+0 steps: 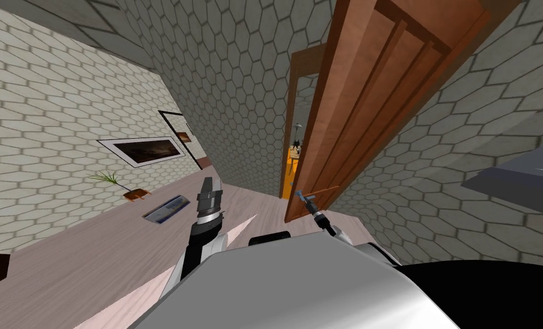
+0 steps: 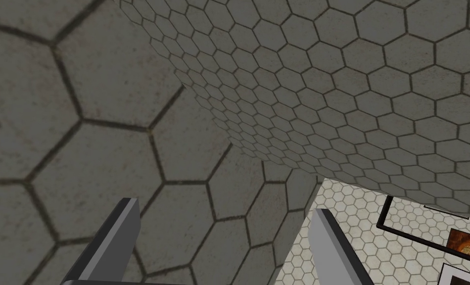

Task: Pull the door open

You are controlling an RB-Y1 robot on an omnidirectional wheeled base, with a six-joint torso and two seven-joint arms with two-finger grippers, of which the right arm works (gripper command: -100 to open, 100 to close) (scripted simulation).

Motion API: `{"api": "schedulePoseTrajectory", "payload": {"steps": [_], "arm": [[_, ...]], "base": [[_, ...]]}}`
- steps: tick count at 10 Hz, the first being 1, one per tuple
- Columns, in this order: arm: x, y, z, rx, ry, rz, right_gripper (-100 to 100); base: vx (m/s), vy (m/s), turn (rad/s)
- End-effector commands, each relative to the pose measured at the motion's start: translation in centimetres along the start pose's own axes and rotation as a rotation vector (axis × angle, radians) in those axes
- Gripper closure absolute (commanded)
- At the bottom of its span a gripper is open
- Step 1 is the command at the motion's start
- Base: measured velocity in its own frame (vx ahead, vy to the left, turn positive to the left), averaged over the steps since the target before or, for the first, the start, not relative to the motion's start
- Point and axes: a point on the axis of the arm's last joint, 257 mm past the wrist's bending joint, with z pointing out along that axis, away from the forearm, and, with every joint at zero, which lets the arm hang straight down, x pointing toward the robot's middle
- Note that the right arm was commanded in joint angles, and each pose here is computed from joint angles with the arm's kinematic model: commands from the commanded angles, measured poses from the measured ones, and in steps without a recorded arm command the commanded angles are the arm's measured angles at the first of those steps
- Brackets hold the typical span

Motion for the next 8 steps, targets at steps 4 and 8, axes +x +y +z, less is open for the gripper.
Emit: {"api": "schedulePoseTrajectory", "payload": {"steps": [4,8], "arm": [[2.2,0.0,0.44,-0.002,0.070,0.006,100],[1.4,-0.1,-0.65,-0.002,0.060,0.008,100]], "base": [[-0.086,-0.069,0.002],[-0.109,-0.062,0.131]]}}
